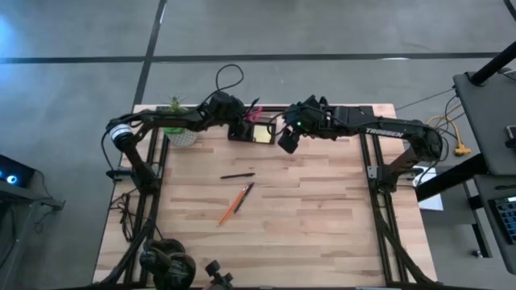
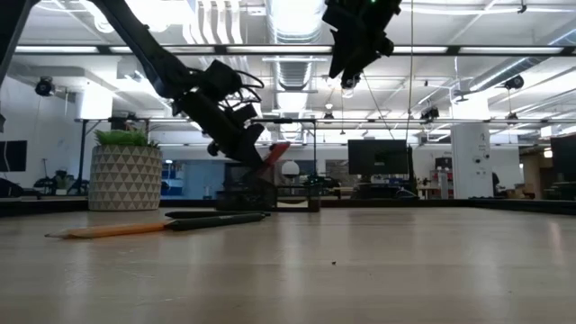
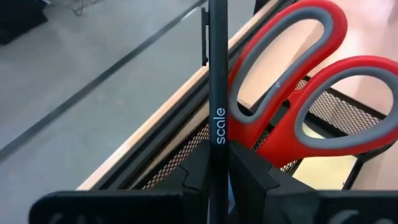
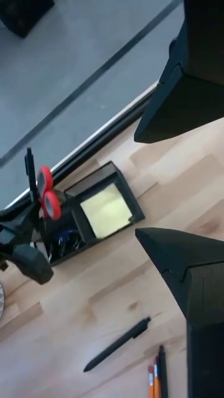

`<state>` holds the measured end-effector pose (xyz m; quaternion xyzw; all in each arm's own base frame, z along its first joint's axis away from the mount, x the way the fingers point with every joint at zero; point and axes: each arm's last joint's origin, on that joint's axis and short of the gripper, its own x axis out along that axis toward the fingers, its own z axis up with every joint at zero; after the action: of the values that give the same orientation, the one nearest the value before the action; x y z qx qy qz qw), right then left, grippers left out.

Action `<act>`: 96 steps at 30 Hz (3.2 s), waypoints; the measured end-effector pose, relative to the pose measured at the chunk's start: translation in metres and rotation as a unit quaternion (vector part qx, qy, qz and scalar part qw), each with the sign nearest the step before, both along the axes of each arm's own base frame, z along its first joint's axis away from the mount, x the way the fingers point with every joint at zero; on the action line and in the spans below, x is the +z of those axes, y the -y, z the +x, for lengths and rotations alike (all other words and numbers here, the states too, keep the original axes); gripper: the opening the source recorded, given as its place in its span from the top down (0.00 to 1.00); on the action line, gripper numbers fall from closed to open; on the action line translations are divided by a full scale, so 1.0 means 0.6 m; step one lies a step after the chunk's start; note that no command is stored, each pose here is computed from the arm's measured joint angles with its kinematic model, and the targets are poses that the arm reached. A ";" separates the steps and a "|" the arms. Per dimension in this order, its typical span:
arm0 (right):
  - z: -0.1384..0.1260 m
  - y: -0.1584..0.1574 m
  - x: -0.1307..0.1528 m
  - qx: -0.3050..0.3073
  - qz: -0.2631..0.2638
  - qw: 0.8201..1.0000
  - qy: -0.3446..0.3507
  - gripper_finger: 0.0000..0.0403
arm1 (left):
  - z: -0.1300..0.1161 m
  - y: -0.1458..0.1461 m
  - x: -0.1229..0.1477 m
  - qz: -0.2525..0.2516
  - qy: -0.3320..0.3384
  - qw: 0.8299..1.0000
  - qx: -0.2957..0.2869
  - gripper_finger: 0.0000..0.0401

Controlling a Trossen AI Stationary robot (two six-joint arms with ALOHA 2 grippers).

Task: Pick and place office supplies into organizer
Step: Put the top pen into the top left section of the black desk organizer

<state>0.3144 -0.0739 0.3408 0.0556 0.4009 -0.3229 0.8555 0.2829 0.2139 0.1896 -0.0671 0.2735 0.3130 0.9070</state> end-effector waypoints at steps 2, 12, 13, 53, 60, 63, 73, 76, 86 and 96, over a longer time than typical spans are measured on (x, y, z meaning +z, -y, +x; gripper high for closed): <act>-0.001 0.003 0.000 0.002 -0.004 1.000 -0.003 0.43 | -0.003 0.002 0.002 -0.005 -0.004 1.000 0.001 0.91; -0.002 0.009 0.000 -0.001 -0.006 1.000 -0.004 0.43 | -0.022 0.019 0.035 -0.011 -0.010 1.000 0.000 0.85; -0.002 0.010 0.000 0.000 -0.007 1.000 -0.005 0.43 | -0.025 0.021 0.041 -0.012 -0.010 1.000 -0.001 0.83; -0.016 0.019 -0.025 0.015 0.039 0.998 -0.054 0.43 | -0.035 0.342 0.015 -0.120 -0.192 0.922 -0.314 0.65; -0.017 0.013 -0.042 0.019 0.043 0.996 -0.070 0.43 | -0.009 0.300 -0.043 -0.146 -0.223 0.930 -0.253 0.65; -0.017 0.013 -0.042 0.019 0.043 0.996 -0.071 0.43 | -0.006 0.286 -0.055 -0.168 -0.224 0.927 -0.250 0.65; -0.016 0.013 -0.042 0.019 0.042 0.997 -0.066 0.43 | 0.003 0.271 -0.092 -0.181 -0.251 0.915 -0.260 0.73; -0.015 0.013 -0.042 0.019 0.040 0.997 -0.066 0.43 | 0.004 0.270 -0.096 -0.170 -0.259 0.913 -0.264 0.85; -0.012 0.015 -0.039 0.017 0.036 0.998 -0.054 0.43 | 0.004 0.264 -0.044 -0.145 -0.182 0.949 -0.213 0.97; -0.007 0.017 -0.036 0.007 0.034 0.999 -0.027 0.43 | -0.028 0.172 0.119 0.035 0.074 0.997 -0.012 0.98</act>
<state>0.3103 -0.0839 0.3195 0.0734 0.4349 -0.3039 0.8444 0.2659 0.1107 0.2611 -0.0550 0.1953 0.3054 0.9304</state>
